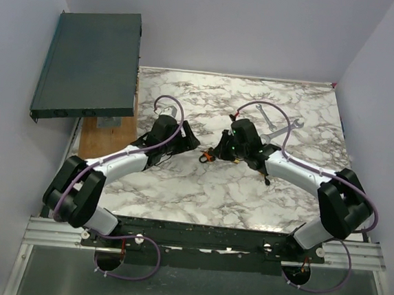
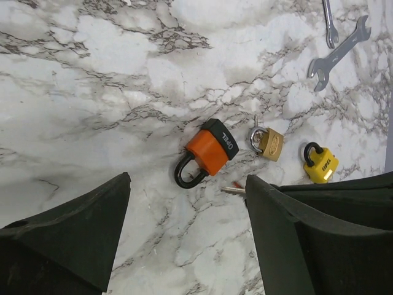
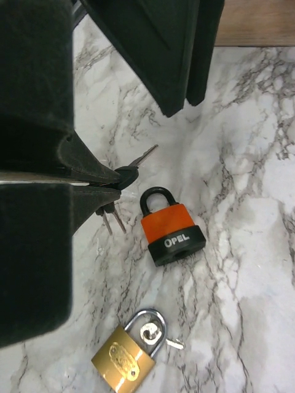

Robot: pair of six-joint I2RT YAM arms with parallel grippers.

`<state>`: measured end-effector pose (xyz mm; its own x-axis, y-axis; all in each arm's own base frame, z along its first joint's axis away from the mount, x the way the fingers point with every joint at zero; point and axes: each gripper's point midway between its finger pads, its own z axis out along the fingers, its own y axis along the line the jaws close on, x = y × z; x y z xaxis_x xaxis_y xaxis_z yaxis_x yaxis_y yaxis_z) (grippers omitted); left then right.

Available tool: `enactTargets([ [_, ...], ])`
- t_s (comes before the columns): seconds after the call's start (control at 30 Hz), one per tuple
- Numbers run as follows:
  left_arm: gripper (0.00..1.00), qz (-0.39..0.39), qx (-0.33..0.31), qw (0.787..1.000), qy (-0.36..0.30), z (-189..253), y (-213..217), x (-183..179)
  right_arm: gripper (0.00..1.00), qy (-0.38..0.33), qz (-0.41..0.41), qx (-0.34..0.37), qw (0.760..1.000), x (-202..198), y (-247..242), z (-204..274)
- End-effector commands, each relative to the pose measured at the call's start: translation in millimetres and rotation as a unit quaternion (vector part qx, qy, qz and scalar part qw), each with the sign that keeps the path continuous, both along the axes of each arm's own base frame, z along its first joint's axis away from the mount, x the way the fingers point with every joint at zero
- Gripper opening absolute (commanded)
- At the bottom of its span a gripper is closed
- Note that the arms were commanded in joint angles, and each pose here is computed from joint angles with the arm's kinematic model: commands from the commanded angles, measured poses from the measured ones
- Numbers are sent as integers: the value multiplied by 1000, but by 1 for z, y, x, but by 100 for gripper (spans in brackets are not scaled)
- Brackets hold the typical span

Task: Lock with the key
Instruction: Place the key at the center of the board.

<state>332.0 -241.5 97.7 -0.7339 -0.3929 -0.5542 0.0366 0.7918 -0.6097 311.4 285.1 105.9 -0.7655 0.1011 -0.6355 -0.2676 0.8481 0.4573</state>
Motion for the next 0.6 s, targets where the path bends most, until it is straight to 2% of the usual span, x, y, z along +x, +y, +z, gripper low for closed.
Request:
enactTargets([
  [0.0,75,29,33,999,-19,4,23,-3,1,-6,9,1,1000,2,14,1],
  [0.47,80,0,0,999,-48,36,22,-23,1,15,6,-23,1000,13,24,-22],
  [0.5,80,-1,-1,999,-51,39,23,-24,3,18,7,-24,1000,13,25,-23],
  [0.57,81,-1,0,998,-56,44,25,-27,17,19,12,-20,1000,12,27,-22],
])
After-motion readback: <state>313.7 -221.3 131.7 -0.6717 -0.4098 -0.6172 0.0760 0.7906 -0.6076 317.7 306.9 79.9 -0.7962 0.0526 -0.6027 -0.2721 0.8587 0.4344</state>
